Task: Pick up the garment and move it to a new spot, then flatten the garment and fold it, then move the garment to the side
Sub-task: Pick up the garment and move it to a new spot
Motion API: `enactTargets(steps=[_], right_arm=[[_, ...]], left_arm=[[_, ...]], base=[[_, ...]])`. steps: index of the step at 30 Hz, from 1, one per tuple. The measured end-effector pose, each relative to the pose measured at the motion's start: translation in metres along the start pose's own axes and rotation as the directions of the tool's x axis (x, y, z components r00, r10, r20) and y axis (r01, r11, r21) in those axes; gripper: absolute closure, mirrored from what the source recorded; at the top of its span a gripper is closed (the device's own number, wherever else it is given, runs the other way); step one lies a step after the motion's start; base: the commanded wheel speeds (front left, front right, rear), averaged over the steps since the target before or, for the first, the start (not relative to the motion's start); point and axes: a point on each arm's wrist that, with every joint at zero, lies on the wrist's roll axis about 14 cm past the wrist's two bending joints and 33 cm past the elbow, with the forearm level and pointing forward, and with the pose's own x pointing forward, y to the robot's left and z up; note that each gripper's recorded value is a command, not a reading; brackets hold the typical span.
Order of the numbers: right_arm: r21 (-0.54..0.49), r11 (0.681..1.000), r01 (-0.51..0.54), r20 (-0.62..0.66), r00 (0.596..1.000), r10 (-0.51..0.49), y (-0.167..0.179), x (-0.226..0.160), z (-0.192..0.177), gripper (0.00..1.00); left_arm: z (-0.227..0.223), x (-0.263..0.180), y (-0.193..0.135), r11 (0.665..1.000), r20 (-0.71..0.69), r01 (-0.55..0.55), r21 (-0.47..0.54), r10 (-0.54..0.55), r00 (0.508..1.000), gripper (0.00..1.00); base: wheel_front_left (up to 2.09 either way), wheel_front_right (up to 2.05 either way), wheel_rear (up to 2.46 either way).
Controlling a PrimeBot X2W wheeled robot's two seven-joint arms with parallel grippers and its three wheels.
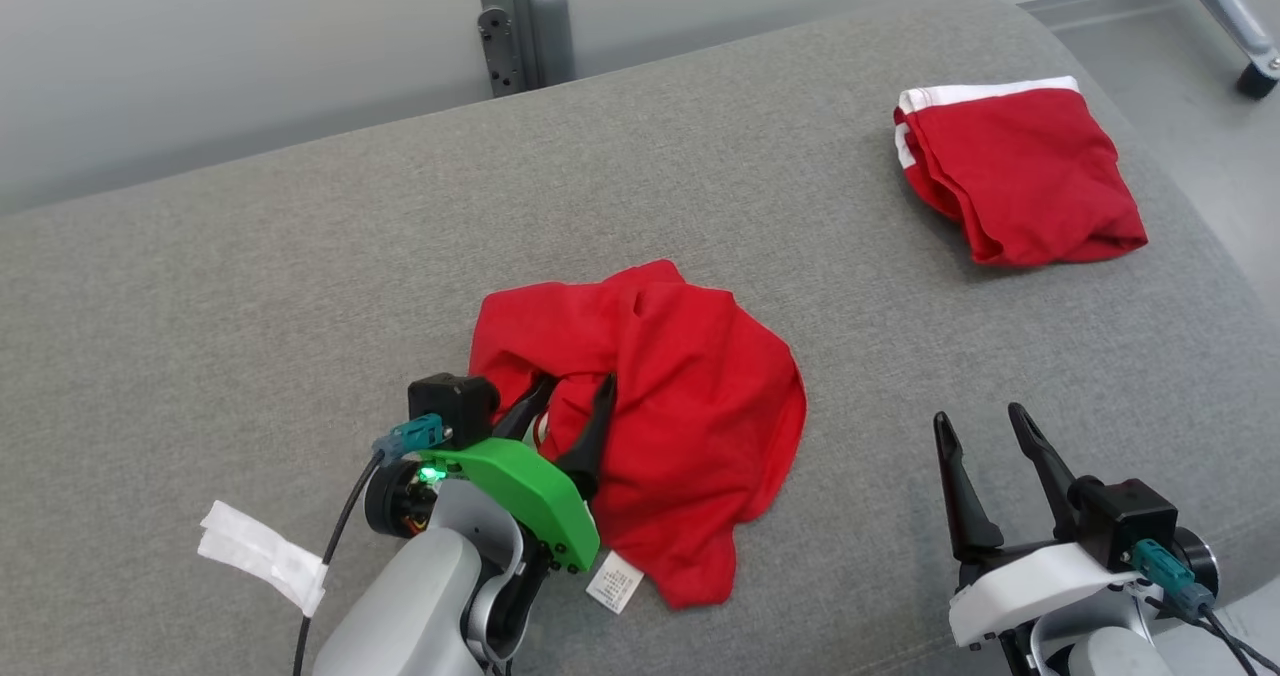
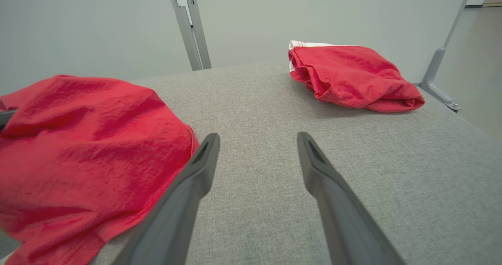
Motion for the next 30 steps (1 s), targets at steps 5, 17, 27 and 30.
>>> enactTargets(steps=[5,17,27,30], right_arm=[[0.001,0.999,-0.034,0.007,0.999,0.034,0.01,0.005,0.001,0.0],[-0.051,0.991,-0.126,0.044,0.991,0.129,0.037,0.013,0.013,0.0],[-0.074,0.975,-0.211,0.07,0.974,0.216,0.064,0.02,0.022,0.0],[-0.066,0.978,-0.2,0.069,0.977,0.204,0.06,0.019,0.021,0.0]], left_arm=[[0.01,-0.029,0.009,1.0,0.09,-0.024,0.01,0.023,0.996,0.0],[0.018,-0.163,0.09,0.911,0.291,-0.405,0.076,0.368,0.883,0.0],[0.029,-0.257,0.13,0.784,0.434,-0.619,-0.043,0.573,0.695,0.0],[0.027,-0.272,0.133,0.766,0.454,-0.64,-0.059,0.592,0.667,0.0]], base=[[0.0,0.0,0.0],[0.0,0.0,0.0],[0.0,0.0,0.0],[0.0,0.0,0.0]])
